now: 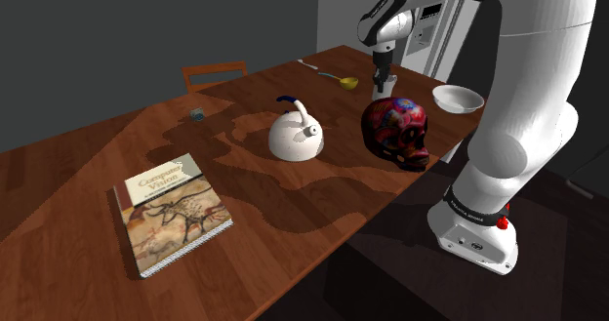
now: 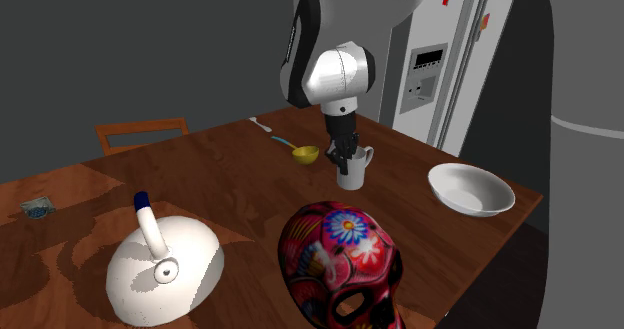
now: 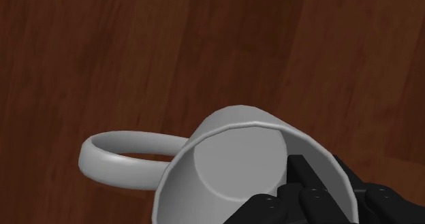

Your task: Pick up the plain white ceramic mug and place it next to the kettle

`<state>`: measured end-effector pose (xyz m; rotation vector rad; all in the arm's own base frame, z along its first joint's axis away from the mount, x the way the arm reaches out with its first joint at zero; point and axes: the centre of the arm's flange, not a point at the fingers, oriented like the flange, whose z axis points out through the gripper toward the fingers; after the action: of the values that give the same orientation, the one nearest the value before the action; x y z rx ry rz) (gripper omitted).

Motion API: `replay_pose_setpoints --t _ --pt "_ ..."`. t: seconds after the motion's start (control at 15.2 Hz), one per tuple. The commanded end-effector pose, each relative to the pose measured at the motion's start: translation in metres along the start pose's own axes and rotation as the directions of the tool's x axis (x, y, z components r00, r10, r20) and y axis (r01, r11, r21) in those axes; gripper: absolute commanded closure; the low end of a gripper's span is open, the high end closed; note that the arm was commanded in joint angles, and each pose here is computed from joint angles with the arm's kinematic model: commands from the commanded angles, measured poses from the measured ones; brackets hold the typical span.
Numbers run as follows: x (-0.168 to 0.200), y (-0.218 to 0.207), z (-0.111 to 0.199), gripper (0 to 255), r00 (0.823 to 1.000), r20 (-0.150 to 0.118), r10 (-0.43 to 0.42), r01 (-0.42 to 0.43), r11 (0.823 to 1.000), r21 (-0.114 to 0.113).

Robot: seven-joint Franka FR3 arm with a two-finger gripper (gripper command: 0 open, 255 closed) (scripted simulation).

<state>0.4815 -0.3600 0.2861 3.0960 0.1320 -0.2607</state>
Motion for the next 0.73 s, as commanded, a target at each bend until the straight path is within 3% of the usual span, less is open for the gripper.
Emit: replay_pose_setpoints --t 0.0,0.2,0.66 --pt "0.000 0.000 0.000 255 1.000 0.000 0.000 0.000 1.000 0.000" --pt "0.000 0.000 0.000 255 1.000 0.000 0.000 0.000 1.000 0.000" --pt "-0.006 0.001 -0.036 255 1.000 0.000 0.000 0.000 1.000 0.000"
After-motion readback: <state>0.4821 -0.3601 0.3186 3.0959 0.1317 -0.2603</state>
